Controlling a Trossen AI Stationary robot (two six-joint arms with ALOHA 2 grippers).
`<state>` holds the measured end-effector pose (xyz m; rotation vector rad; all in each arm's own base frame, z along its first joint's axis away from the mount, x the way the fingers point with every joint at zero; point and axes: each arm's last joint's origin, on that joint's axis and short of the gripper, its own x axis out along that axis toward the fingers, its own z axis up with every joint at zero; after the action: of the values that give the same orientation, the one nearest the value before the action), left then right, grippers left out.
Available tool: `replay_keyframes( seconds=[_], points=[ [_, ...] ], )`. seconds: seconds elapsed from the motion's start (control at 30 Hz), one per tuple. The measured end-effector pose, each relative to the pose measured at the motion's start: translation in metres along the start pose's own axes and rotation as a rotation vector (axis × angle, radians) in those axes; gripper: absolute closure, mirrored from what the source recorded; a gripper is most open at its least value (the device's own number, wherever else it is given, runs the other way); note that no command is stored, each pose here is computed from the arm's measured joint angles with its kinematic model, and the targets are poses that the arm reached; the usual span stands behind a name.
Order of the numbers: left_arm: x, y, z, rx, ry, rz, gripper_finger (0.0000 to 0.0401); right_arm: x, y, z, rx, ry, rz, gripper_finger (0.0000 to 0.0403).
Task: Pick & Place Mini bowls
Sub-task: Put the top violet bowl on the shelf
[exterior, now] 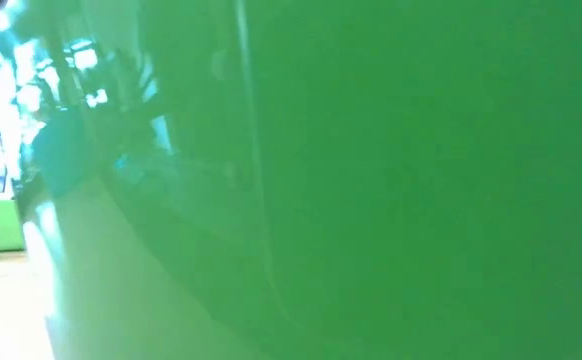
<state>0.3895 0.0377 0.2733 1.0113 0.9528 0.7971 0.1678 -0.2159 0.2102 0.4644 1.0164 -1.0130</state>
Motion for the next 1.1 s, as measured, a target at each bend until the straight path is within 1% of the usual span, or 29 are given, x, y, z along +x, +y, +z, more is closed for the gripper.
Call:
replay_keyframes(
  seconds=[0.4,0.6,0.83,0.93,1.1],
  points=[
    [0.0,0.0,0.0,0.0,0.0,0.0,0.0316,0.028,0.004,-0.002,-0.01,0.081,-0.01,0.0394],
    [0.0,0.0,0.0,0.0,0.0,0.0,0.0316,0.029,0.003,0.002,0.0,0.074,-0.056,0.0394],
    [0.0,0.0,0.0,0.001,0.001,0.0,0.0316,0.028,0.002,0.004,0.012,0.069,-0.071,0.0394],
    [0.0,0.0,0.0,0.001,0.001,0.0,0.0316,0.028,0.002,0.003,0.012,0.072,-0.071,0.0385],
    [0.0,0.0,0.0,0.002,0.001,0.0,0.0316,0.028,0.002,0.003,0.009,0.076,-0.079,0.035]
  ],
)
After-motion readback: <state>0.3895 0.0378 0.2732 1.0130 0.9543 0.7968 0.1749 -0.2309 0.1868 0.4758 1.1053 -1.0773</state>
